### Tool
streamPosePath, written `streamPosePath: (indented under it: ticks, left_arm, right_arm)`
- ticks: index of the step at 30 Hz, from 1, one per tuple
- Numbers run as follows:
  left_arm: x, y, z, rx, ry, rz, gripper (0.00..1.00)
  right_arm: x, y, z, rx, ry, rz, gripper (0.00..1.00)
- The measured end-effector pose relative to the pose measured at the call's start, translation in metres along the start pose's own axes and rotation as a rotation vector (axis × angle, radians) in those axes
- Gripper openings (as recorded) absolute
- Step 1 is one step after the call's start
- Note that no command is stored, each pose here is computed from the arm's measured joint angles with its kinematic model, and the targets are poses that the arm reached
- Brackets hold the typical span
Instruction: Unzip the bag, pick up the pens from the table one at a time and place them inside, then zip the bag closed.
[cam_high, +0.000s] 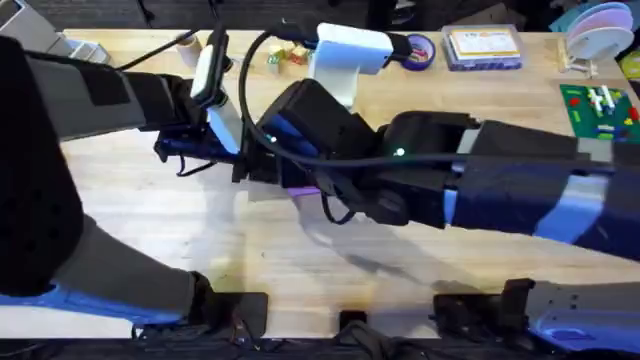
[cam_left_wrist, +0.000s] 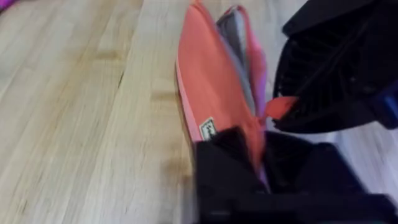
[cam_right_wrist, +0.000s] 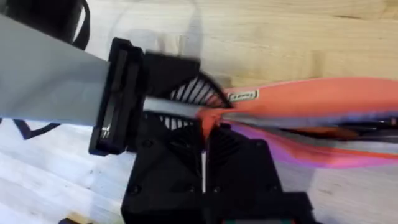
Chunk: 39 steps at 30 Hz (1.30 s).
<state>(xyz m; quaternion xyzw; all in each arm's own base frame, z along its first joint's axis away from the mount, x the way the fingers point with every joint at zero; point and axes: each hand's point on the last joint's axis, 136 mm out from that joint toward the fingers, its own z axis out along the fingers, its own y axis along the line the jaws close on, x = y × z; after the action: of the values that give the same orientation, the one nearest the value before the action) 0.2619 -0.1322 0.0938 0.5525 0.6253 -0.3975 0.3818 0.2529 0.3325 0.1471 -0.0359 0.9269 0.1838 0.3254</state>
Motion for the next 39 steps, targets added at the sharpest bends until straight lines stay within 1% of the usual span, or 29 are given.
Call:
streamPosePath:
  ticks: [1,3,8,12,14,17,21,23,26,34,39]
  left_arm:
    - [0.0,0.0,0.0,0.0,0.0,0.0,0.08]
    - [0.0,0.0,0.0,0.0,-0.001,-0.007,0.049]
    - [-0.001,0.0,0.0,-0.001,-0.004,-0.005,0.047]
    - [-0.001,0.001,0.0,-0.002,-0.008,-0.005,0.047]
    - [-0.002,0.001,0.001,0.0,-0.011,-0.004,0.046]
    - [-0.002,0.0,0.002,0.003,-0.01,-0.005,0.046]
    - [-0.006,0.0,0.005,0.011,-0.023,0.008,0.046]
    - [-0.006,0.0,0.005,0.011,-0.024,0.009,0.046]
    - [-0.006,0.003,0.004,0.001,-0.027,0.02,0.046]
    - [-0.009,0.004,0.004,-0.001,-0.043,0.026,0.046]
    - [-0.01,0.004,0.003,-0.004,-0.049,0.02,0.046]
  right_arm:
    - [0.0,-0.001,0.0,0.004,0.001,-0.004,0.03]
    - [-0.002,-0.005,0.001,0.013,0.002,-0.007,0.03]
    - [-0.009,-0.021,0.006,0.039,0.019,0.009,0.03]
    - [-0.016,-0.033,0.01,0.05,0.037,-0.004,0.03]
    - [-0.016,-0.04,0.011,0.059,0.058,-0.008,0.03]
    - [-0.015,-0.059,0.012,0.099,0.101,-0.004,0.031]
    - [-0.019,-0.073,0.012,0.095,0.147,0.003,0.031]
    - [-0.027,-0.091,0.012,0.131,0.151,0.011,0.031]
    - [-0.04,-0.123,0.014,0.184,0.15,0.06,0.031]
    - [-0.054,-0.162,0.014,0.203,0.172,0.154,0.031]
    - [-0.07,-0.211,0.009,0.285,0.147,0.251,0.031]
